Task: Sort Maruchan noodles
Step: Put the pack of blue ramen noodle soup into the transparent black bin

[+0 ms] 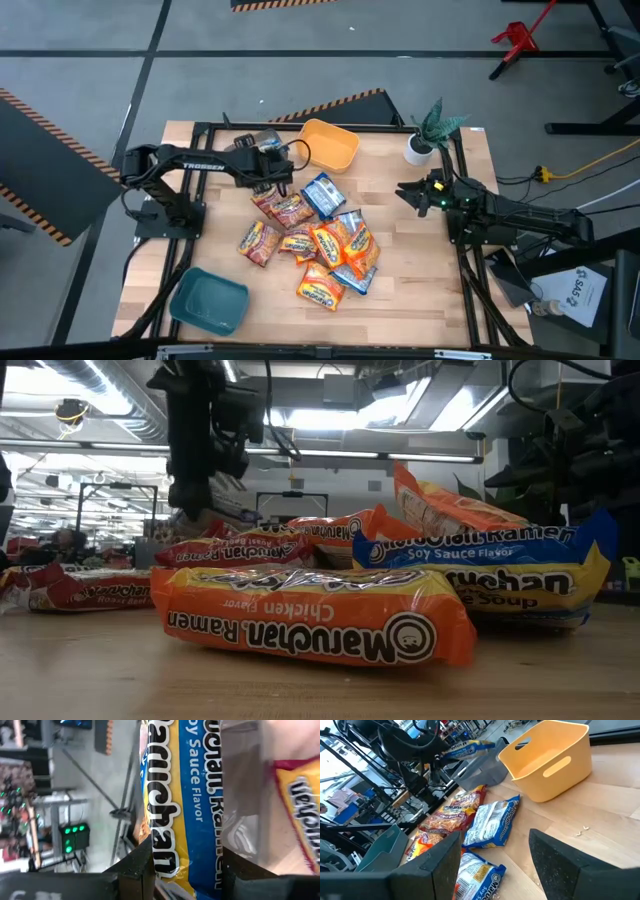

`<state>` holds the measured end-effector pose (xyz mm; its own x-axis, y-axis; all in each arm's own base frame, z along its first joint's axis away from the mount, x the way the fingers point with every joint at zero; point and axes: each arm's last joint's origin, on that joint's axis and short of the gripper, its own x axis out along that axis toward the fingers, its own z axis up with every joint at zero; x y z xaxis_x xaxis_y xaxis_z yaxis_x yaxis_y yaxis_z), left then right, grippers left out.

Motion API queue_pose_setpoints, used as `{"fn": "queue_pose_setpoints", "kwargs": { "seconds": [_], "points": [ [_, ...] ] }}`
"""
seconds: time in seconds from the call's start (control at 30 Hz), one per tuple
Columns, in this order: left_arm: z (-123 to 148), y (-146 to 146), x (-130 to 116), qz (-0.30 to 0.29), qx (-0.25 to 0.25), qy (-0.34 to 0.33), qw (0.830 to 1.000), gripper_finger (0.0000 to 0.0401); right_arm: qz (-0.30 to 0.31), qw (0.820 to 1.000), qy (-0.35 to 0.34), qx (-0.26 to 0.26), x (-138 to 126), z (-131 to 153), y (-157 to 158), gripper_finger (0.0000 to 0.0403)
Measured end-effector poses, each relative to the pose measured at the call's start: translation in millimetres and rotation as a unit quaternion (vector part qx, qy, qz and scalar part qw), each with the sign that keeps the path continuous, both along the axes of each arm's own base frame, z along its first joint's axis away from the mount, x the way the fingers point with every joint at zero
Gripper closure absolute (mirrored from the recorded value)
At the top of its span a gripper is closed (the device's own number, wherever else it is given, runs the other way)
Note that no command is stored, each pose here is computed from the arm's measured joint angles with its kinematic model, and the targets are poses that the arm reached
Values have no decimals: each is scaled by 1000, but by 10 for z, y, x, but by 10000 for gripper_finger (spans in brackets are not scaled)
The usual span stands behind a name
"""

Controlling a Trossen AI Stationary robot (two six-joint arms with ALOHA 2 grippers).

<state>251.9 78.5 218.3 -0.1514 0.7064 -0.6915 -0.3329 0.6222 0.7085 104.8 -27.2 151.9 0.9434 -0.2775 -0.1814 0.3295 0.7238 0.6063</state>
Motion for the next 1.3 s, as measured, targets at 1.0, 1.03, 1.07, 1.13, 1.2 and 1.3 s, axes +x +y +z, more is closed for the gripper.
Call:
{"fn": "queue_pose_setpoints", "kwargs": {
  "seconds": [1.0,1.03,1.07,1.13,1.2,1.3],
  "points": [
    [-371,362,-144,-12,-15,11,1000,282,1,1000,3,-11,0,0,-1,182],
    [-371,375,-150,-9,-16,10,1000,282,1,1000,3,-11,0,0,-1,182],
    [-371,388,-152,-7,-17,8,1000,282,1,1000,3,-11,0,0,-1,182],
    [-374,408,-156,-4,-23,2,1000,280,1,1000,3,-11,0,0,-1,182],
    [-379,415,-161,-4,-36,-3,999,274,2,1000,3,-11,0,0,-1,182],
    [-386,411,-155,-17,-56,-2,998,258,2,1000,3,-11,0,0,0,182]
  ]
}}
